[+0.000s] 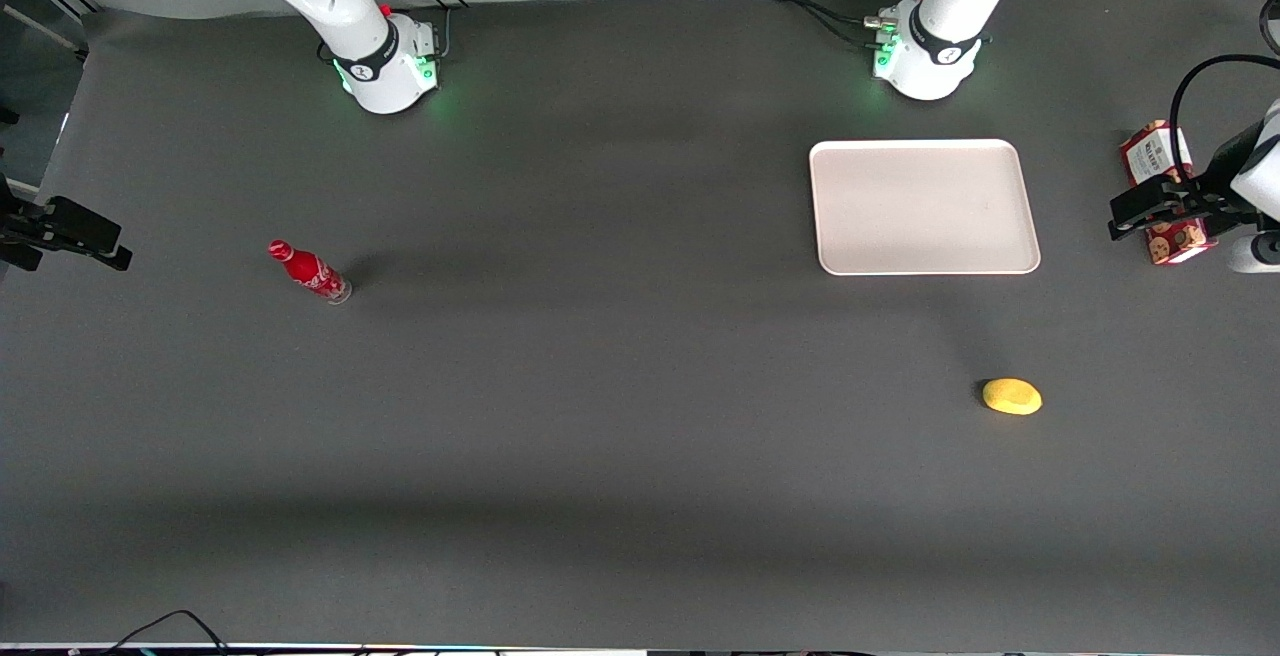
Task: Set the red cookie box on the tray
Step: 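Move the left gripper toward the upright red plaid cookie box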
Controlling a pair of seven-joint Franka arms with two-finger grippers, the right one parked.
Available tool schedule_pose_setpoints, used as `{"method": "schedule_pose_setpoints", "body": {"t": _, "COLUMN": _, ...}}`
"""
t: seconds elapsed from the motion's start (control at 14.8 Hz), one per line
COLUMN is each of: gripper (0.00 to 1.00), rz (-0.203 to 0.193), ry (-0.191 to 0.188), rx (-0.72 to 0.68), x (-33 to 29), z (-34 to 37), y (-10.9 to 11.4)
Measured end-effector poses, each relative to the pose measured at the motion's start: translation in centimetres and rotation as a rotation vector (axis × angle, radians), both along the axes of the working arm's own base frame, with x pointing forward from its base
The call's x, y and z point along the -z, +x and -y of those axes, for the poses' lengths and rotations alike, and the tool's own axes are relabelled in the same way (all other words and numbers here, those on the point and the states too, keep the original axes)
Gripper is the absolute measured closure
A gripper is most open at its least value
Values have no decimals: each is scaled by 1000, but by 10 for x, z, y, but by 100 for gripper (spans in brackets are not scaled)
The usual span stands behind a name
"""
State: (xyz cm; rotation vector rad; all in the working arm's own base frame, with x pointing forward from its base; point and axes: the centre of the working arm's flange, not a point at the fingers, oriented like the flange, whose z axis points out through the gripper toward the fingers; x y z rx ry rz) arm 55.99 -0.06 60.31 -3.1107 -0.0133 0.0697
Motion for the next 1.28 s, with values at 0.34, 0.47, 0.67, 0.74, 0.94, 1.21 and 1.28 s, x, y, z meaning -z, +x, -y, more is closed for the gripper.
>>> {"method": "schedule_pose_setpoints", "body": {"t": 0.34, "gripper": 0, "rz": 0, "ry": 0, "rx": 0, "x": 0, "z": 0, "y": 0}}
{"method": "schedule_pose_setpoints", "body": {"t": 0.47, "gripper": 0, "rz": -1, "ry": 0, "rx": 0, "x": 0, "z": 0, "y": 0}}
{"method": "schedule_pose_setpoints", "body": {"t": 0.67, "gripper": 0, "rz": -2, "ry": 0, "rx": 0, "x": 0, "z": 0, "y": 0}}
{"method": "schedule_pose_setpoints", "body": {"t": 0.74, "gripper": 0, "rz": -2, "ry": 0, "rx": 0, "x": 0, "z": 0, "y": 0}}
{"method": "schedule_pose_setpoints", "body": {"t": 0.94, "gripper": 0, "rz": -3, "ry": 0, "rx": 1, "x": 1, "z": 0, "y": 0}}
{"method": "schedule_pose_setpoints", "body": {"t": 1.21, "gripper": 0, "rz": -13, "ry": 0, "rx": 2, "x": 2, "z": 1, "y": -1}}
{"method": "schedule_pose_setpoints", "body": {"t": 1.28, "gripper": 0, "rz": -17, "ry": 0, "rx": 2, "x": 2, "z": 2, "y": -1}}
